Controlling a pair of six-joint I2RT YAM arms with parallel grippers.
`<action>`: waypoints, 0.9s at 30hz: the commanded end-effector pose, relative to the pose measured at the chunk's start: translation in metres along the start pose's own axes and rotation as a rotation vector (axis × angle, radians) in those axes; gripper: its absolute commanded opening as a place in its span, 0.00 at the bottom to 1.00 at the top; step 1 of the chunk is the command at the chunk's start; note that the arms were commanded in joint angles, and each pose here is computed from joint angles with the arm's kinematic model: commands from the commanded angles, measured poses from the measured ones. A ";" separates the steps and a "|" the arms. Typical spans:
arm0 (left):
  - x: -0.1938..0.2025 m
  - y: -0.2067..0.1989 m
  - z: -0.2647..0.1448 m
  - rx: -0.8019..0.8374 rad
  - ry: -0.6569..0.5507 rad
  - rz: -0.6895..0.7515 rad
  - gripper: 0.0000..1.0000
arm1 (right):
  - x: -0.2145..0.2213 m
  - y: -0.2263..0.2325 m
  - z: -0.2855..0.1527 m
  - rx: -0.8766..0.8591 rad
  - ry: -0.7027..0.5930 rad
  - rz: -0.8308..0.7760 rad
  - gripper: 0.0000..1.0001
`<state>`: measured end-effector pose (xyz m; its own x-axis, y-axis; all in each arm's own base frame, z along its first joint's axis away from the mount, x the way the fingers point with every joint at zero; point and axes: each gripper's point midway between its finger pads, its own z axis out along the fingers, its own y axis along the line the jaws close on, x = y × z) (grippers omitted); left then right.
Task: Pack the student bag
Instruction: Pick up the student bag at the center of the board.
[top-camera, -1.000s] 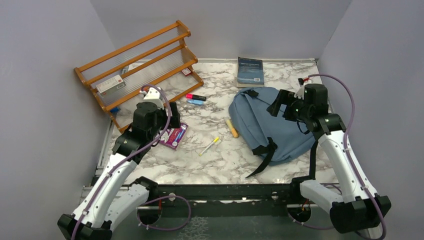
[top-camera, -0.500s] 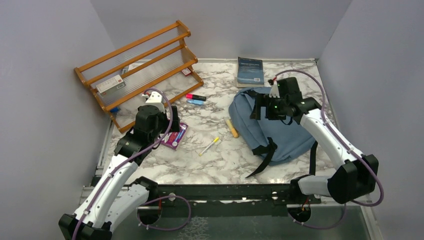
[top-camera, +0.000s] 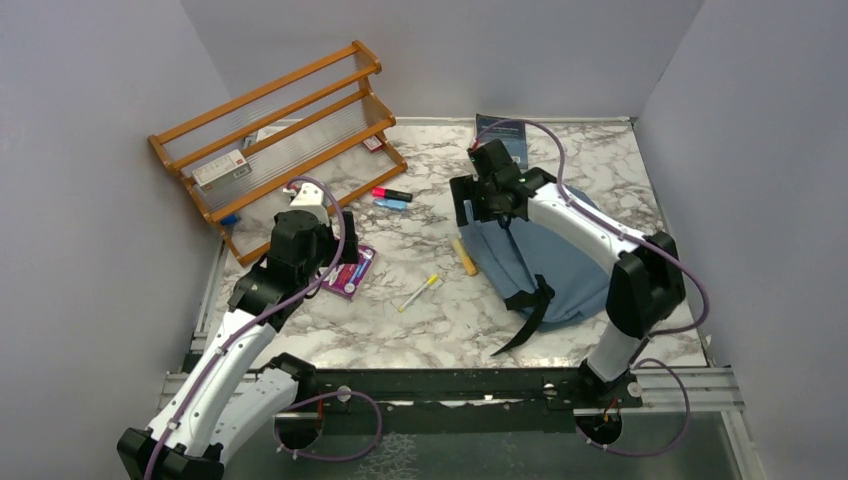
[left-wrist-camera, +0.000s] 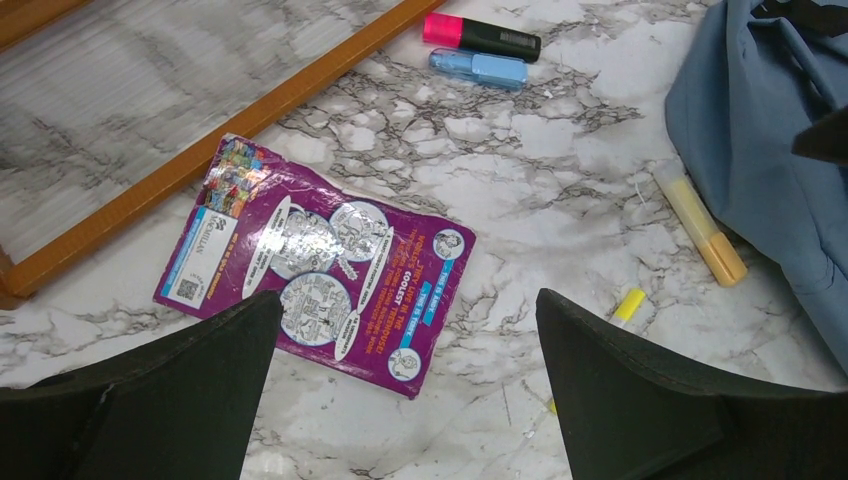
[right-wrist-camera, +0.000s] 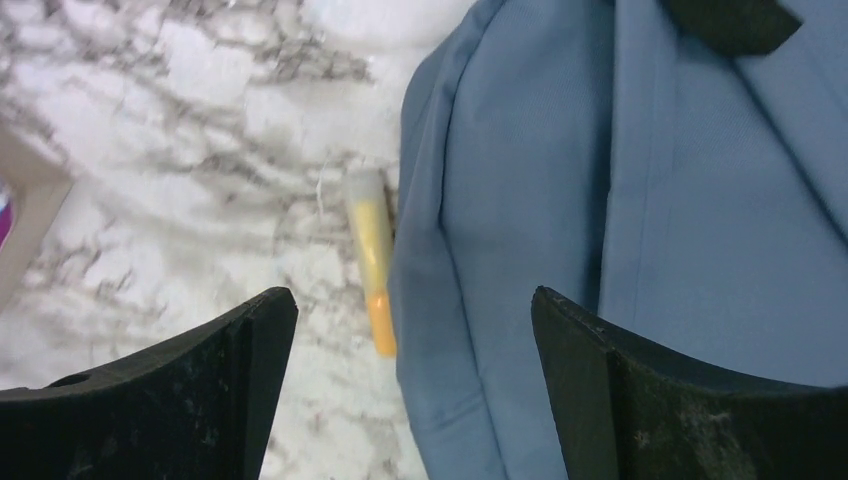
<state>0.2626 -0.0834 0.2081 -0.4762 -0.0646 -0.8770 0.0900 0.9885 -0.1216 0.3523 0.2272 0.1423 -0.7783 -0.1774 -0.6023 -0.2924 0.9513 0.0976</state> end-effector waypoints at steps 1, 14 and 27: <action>-0.006 0.002 -0.002 -0.006 -0.036 0.004 0.99 | -0.026 -0.017 0.026 0.188 -0.054 -0.003 0.92; -0.008 0.001 -0.004 0.003 -0.049 0.001 0.99 | -0.020 -0.035 0.096 0.385 0.033 -0.074 0.86; -0.010 0.006 -0.006 -0.024 -0.063 -0.008 0.99 | -0.021 -0.038 0.087 0.389 0.024 -0.102 0.39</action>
<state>0.2609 -0.0822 0.2136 -0.4581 -0.0724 -0.8859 0.0905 0.9877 -0.1275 0.4335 0.2147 0.0490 -0.8034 -0.2919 -0.5190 -0.1474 0.9420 -0.3016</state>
